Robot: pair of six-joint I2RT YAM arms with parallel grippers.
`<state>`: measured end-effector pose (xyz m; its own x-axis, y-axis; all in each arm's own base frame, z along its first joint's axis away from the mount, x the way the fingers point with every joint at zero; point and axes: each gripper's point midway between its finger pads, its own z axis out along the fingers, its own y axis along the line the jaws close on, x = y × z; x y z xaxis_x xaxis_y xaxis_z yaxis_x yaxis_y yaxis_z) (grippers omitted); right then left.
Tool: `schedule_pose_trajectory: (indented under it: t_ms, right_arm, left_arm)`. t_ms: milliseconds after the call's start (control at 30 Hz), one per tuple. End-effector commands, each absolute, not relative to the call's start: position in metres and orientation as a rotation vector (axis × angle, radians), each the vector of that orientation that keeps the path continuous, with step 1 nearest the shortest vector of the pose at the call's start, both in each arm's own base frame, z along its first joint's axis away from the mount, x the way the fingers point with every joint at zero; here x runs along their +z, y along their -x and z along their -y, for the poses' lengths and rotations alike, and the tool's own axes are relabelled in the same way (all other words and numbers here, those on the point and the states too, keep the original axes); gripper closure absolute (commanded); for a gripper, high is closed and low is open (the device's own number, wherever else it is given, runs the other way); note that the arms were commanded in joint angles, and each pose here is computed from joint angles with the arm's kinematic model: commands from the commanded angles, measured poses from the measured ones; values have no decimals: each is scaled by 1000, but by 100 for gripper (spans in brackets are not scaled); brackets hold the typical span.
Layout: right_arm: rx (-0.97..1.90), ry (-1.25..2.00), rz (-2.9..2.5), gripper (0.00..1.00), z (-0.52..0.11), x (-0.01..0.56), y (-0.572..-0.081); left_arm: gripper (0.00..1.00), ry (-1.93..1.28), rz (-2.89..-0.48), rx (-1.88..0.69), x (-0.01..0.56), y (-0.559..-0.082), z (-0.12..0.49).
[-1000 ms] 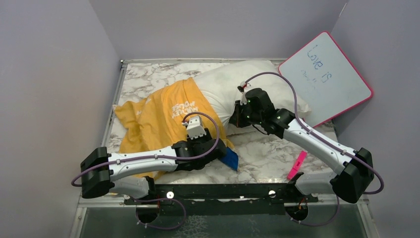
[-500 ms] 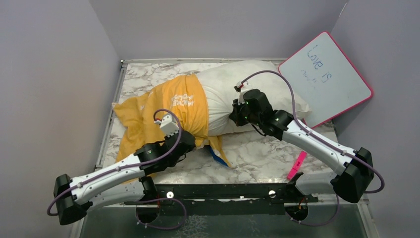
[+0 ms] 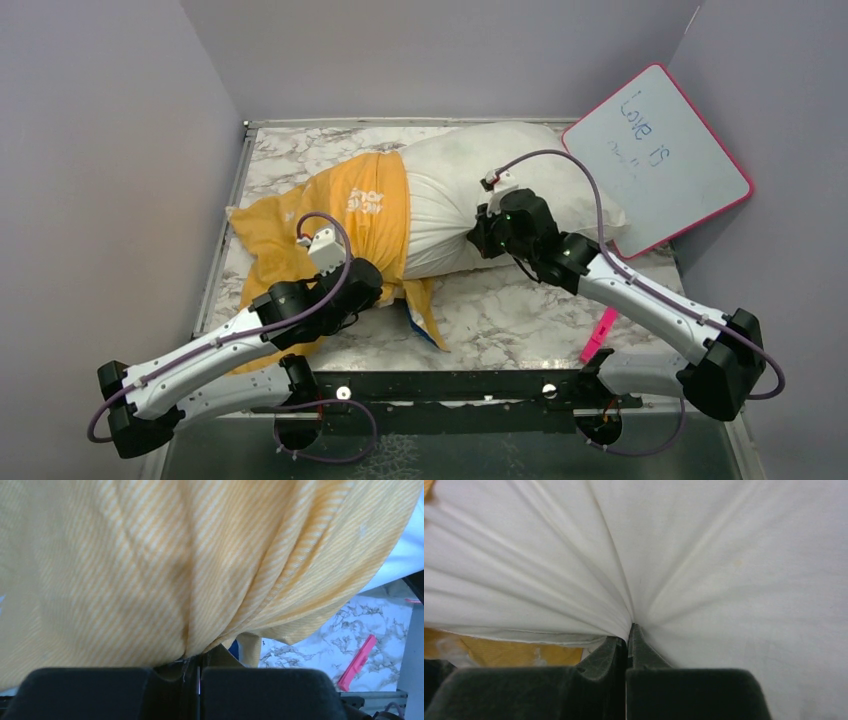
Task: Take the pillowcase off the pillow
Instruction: Remove the pillow from the pillowcase.
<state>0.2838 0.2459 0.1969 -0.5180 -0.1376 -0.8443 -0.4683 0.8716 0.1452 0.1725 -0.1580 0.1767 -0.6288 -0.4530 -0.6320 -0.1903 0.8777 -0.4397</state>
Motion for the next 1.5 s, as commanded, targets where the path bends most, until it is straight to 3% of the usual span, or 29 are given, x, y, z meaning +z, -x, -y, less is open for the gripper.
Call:
schedule_pose_trajectory:
  t_ms: [0,200,300,400,533,667,767,833,933,1033,1100,1300,1467]
  right_arm:
    - [212,338,-2097,99,-192,188,-290]
    - [357,360,-2204,100,-204,156,-263]
    - [442,379,-2240,100,-211,143,-249]
    - [529,413,-2243,99,-219,140,-239]
    - [616,456,-2246,99,-230,143,-229]
    - [635,447,-2261,100,-232,143,-227]
    - [633,439,-2272,99,-231,144,-226]
    - [614,428,-2274,99,-227,145,-226]
    - [547,377,-2280,99,-217,144,-231]
    - [497,368,-2279,99,-210,142,-234]
    - [465,358,-2284,99,-206,140,-236]
    - [458,361,-2273,99,-206,141,-238]
    - [657,554,-2159,99,-234,164,-225]
  left_arm:
    - [100,483,-2223,-242,187,-161,101]
    - [99,386,-2230,-268,189,-162,109]
    - [51,245,-2218,-437,206,-166,143]
    - [24,156,-2179,-488,231,-175,163]
    - [10,-26,-2168,-385,254,-193,181]
    - [7,-73,-2238,-230,240,-223,186]
    - [12,-13,-2313,-147,219,-245,170]
    - [24,22,-2334,-115,213,-255,159]
    - [49,75,-2334,-84,211,-260,143]
    - [86,145,-2326,-50,209,-259,119]
    - [100,227,-2309,-14,209,-256,96]
    - [100,425,-2225,63,222,-245,34]
    - [100,335,-2313,-68,202,-248,53]
